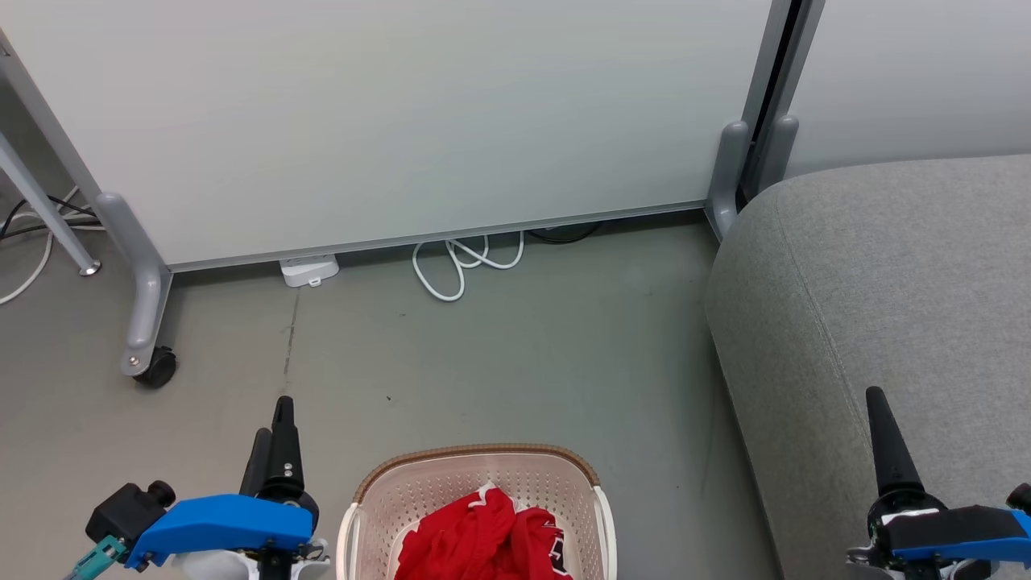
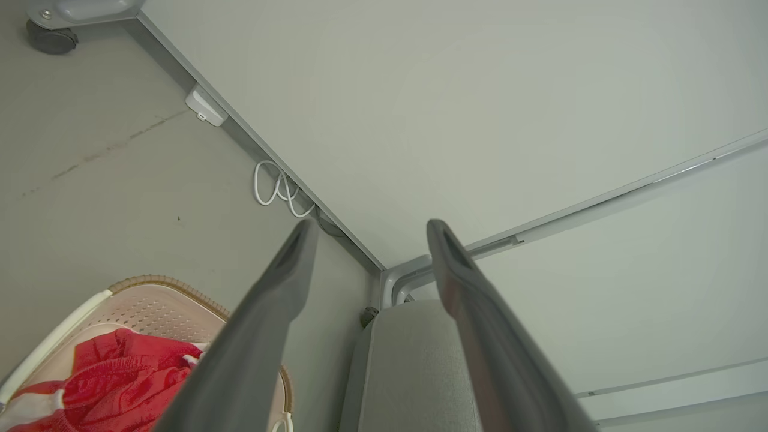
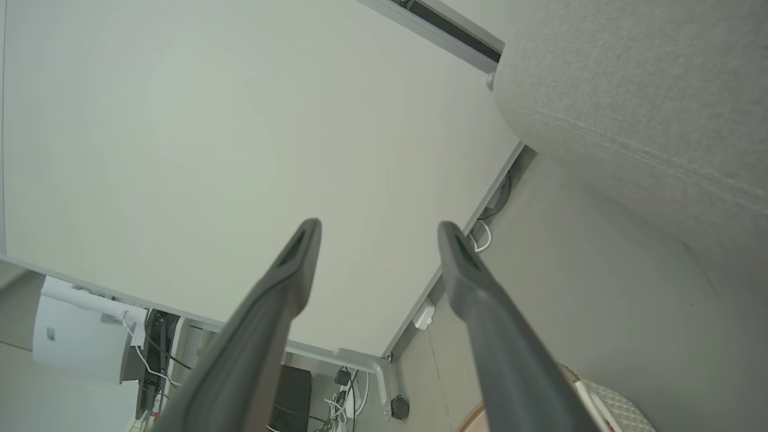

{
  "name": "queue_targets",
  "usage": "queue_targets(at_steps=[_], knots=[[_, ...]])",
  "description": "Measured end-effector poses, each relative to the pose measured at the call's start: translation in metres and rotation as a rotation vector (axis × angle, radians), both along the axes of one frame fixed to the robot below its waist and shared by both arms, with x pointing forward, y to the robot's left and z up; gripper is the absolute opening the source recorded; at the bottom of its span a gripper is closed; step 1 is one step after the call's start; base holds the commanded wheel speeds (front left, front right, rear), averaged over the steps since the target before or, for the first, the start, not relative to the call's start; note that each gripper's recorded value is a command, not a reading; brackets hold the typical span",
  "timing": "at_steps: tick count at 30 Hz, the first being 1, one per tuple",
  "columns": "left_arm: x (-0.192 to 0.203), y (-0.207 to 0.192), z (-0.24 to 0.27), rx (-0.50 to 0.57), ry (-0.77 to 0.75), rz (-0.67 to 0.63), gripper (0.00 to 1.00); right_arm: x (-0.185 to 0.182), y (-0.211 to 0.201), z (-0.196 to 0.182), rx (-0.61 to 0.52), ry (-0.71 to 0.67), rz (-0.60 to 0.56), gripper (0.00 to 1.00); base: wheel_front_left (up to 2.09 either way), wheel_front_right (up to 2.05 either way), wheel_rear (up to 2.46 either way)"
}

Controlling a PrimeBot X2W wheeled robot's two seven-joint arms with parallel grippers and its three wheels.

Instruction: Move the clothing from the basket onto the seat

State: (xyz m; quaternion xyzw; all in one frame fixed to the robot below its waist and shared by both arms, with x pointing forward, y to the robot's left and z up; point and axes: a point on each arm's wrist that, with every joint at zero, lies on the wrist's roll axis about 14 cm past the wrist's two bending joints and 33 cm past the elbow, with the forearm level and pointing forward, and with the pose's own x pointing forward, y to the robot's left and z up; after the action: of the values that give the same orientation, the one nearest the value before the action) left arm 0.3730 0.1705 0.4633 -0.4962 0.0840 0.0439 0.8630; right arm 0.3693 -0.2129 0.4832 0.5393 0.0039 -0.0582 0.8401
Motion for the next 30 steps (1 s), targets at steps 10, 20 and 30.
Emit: queue_targets(at_steps=[10,20,30], knots=[[0.004,-0.01,0.011,0.198,-0.045,-0.047,1.0,-0.002,-0.001,0.006,-0.204,-0.006,0.007,1.0,0.0,0.0,0.0],[0.003,-0.016,0.011,0.372,-0.059,-0.081,1.0,-0.003,-0.001,0.01,-0.382,-0.011,0.016,1.0,0.0,0.0,0.0],[0.004,-0.021,0.017,0.513,-0.097,-0.106,1.0,-0.003,0.001,0.014,-0.52,-0.023,0.023,1.0,0.0,0.0,0.0]])
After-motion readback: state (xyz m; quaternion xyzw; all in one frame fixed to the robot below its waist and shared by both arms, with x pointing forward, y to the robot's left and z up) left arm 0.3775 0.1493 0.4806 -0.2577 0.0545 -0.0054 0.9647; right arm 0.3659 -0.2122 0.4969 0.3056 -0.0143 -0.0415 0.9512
